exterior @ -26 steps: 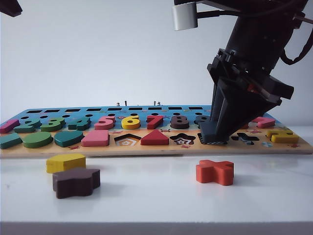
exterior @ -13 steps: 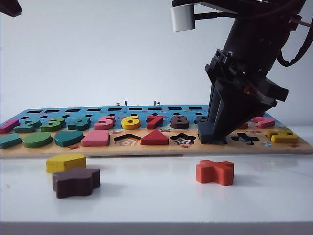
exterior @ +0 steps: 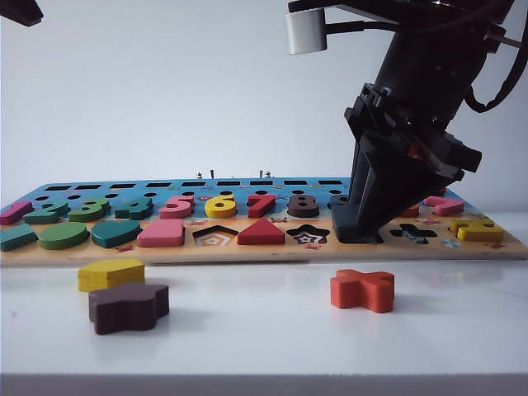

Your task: Insert the cube into the slot.

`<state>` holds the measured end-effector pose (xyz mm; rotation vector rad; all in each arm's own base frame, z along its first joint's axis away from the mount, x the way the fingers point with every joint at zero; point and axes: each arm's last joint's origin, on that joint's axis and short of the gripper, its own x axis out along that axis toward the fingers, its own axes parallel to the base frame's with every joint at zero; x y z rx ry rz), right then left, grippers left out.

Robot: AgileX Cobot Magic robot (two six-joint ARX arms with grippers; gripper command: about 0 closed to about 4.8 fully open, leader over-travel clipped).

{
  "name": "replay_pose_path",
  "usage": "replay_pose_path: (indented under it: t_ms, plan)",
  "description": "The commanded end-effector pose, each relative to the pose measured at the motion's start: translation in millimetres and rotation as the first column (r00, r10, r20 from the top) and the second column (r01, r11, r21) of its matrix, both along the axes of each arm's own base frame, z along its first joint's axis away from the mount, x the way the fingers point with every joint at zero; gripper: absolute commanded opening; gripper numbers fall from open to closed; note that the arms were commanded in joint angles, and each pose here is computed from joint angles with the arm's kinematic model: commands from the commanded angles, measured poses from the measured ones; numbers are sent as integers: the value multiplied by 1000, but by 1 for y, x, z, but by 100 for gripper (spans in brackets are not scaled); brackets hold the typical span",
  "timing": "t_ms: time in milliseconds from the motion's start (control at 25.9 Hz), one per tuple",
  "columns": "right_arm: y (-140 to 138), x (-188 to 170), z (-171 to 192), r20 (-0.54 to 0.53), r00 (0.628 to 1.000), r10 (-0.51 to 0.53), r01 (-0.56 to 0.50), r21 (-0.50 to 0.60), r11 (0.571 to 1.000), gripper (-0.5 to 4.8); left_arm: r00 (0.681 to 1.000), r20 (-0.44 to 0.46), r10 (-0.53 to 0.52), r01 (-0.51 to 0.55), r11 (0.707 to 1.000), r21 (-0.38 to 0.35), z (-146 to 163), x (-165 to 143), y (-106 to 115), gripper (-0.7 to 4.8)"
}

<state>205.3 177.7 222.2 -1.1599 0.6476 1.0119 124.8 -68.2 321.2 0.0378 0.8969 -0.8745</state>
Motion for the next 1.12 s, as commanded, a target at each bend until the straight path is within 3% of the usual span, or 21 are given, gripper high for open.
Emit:
replay_pose_path:
  t_ms: [39, 1119]
  plan:
    - [1, 0, 2, 10, 1000, -1, 1, 6, 1000, 192, 1000, 11, 0, 0, 1000, -14, 2, 0, 0, 17]
    - [-1, -2, 3, -8, 1000, -25, 25, 17, 1000, 205, 1000, -24, 11, -11, 1000, -9, 1, -2, 1, 17]
